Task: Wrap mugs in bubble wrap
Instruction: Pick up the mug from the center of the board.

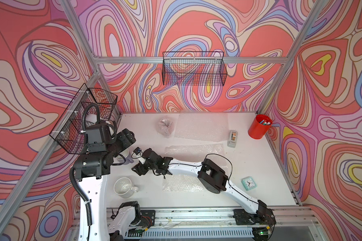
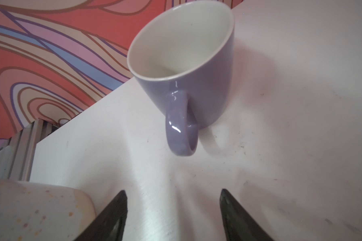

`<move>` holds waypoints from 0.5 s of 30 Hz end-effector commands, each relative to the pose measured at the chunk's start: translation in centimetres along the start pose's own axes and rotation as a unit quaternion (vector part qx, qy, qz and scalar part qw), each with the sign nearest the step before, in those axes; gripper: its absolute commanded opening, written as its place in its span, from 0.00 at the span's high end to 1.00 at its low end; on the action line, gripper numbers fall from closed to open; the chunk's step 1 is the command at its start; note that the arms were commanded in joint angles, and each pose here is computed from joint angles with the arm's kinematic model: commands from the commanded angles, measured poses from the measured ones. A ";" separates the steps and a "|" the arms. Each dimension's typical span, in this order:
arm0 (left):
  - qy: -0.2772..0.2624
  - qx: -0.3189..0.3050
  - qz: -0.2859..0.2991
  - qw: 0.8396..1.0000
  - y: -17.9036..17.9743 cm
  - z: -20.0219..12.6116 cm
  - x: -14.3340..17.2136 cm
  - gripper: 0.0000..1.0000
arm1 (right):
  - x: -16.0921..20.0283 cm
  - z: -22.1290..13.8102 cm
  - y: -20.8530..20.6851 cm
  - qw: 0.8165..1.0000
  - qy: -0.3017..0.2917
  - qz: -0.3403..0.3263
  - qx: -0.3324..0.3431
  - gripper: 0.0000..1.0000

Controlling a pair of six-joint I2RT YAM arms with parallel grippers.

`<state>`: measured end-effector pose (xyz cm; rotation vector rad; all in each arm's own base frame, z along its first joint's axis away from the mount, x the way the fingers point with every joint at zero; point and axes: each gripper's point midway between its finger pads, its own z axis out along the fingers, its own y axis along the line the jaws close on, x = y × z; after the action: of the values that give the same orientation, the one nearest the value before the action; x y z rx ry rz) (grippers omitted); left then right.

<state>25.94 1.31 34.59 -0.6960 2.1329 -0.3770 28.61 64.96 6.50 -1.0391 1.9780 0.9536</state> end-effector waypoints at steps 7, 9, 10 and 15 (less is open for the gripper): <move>0.034 0.004 0.001 0.999 0.1 0.4 1.4 0.17 | -1.6 3.2 -1.8 0.998 -0.046 -0.040 0.030 0.32; 0.036 0.004 0.002 0.999 0.2 0.4 1.5 0.18 | -2.3 3.5 -1.9 0.996 -0.067 -0.051 0.030 0.34; 0.037 0.004 0.003 0.999 0.2 0.5 1.5 0.18 | -2.7 3.6 -1.9 0.995 -0.079 -0.055 0.029 0.35; 0.045 0.005 0.002 0.999 0.2 0.8 1.8 0.18 | -3.8 4.0 -1.9 0.992 -0.107 -0.063 0.019 0.43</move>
<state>25.90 0.53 34.14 -0.6753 2.1626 -0.4220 32.04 68.48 6.59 -1.0013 1.7911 0.9136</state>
